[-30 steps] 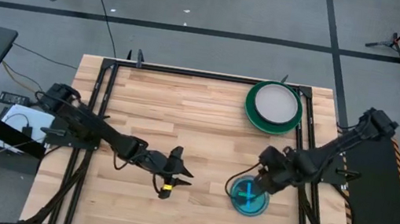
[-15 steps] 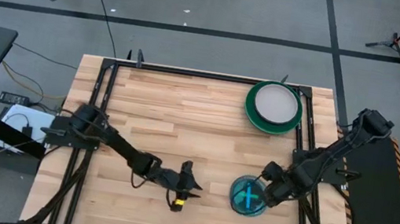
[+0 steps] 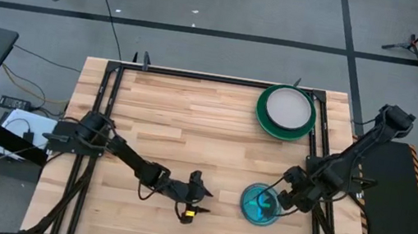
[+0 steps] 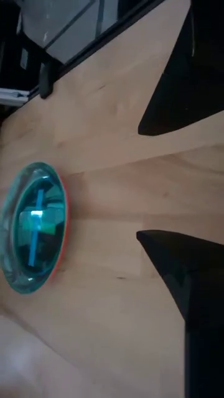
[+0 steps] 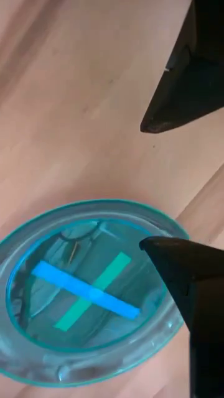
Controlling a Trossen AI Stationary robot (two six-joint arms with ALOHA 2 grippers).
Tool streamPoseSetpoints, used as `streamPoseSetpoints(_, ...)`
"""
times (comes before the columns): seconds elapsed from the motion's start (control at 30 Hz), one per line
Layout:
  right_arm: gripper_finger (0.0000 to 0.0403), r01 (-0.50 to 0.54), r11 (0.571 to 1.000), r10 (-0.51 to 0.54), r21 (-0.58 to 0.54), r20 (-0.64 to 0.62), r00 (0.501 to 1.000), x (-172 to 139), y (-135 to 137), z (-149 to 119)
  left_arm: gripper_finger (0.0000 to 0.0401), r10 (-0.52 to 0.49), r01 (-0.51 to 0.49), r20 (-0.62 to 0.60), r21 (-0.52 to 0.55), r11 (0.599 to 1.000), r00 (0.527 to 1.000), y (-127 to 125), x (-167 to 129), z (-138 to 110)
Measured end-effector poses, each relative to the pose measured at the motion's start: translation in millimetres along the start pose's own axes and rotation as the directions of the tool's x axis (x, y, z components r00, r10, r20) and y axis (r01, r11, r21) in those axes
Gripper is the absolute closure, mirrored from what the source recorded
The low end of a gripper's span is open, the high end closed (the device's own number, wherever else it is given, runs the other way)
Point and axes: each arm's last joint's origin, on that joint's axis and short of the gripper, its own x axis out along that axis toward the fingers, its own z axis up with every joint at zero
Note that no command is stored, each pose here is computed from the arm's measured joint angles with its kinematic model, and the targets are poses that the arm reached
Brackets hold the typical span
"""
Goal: Stack plastic plates
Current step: Stack the stacked plates on top of the white plate
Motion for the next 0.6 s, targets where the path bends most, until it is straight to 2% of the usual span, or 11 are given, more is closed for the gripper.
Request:
streamPoseSetpoints(0.13,0.0093,-0.075,0.997,0.075,0.037,-0.018,0.997,12,-2,-3,0.0138,0.018,-0.018,0.006,0.012,1.0,1.0,0,4,-3)
streamPoseSetpoints(0.27,0.009,-0.165,0.985,0.165,0.05,-0.007,0.986,18,5,-5,0.0146,0.002,-0.003,0.03,0.038,0.999,1.0,-10,12,1)
streamPoseSetpoints(0.4,0.0095,-0.172,0.983,0.173,0.059,-0.002,0.985,22,8,-6,0.0147,-0.011,0.009,0.027,0.061,0.998,1.0,-20,24,-4)
streamPoseSetpoints(0.6,0.0106,-0.171,0.983,0.171,0.067,0.001,0.985,30,13,-9,0.0147,-0.015,0.014,0.025,0.019,1.0,1.0,-29,51,-16)
